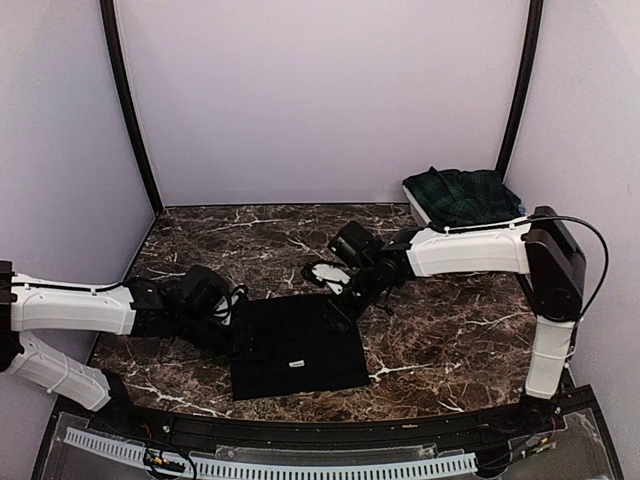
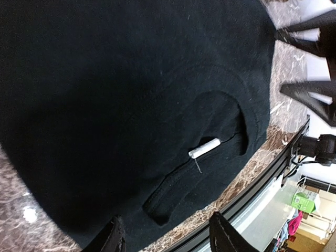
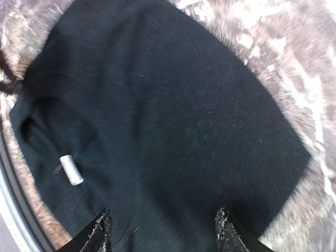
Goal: Fold and stack the mixed laundry pile
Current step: Rotate the square-folded T-shirt at the center of the board.
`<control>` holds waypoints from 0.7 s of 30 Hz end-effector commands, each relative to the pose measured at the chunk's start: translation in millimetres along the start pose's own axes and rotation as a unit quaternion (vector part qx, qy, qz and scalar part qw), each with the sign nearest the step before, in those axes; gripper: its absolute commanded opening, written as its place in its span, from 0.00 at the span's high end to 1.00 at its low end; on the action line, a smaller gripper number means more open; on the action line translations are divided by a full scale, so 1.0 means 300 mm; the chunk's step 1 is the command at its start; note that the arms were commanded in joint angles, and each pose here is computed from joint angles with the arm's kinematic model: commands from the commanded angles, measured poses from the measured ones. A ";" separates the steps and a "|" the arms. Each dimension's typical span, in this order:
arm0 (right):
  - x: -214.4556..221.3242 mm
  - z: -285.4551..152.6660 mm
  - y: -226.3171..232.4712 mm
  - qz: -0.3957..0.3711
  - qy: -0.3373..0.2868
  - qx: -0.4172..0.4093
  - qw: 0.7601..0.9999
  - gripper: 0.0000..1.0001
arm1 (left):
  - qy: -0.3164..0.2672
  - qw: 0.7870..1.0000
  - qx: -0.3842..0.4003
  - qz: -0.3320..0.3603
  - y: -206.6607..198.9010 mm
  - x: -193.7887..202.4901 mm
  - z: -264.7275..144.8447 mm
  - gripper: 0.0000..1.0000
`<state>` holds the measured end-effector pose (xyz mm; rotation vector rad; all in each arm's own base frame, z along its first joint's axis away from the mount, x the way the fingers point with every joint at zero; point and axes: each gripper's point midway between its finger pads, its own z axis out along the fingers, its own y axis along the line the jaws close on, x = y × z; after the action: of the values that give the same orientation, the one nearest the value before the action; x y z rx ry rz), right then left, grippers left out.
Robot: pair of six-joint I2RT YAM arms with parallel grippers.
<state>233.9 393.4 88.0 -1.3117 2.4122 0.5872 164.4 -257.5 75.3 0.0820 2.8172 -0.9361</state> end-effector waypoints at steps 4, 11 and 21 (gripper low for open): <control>0.044 0.127 -0.043 0.013 0.021 -0.047 0.999 0.38 | 0.017 0.998 -0.042 -0.047 0.088 0.042 0.114 0.48; 0.177 0.112 0.051 0.067 0.046 -0.105 0.991 0.39 | -0.013 0.994 -0.078 -0.079 0.190 -0.118 0.148 0.47; 0.014 -0.120 0.379 0.017 -0.019 -0.160 0.987 0.32 | -0.160 0.981 -0.108 0.013 0.061 -0.664 -0.044 0.44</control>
<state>119.2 416.2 63.5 -1.4473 2.5313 0.9441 321.3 -247.1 49.0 -0.1809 2.7340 -0.7150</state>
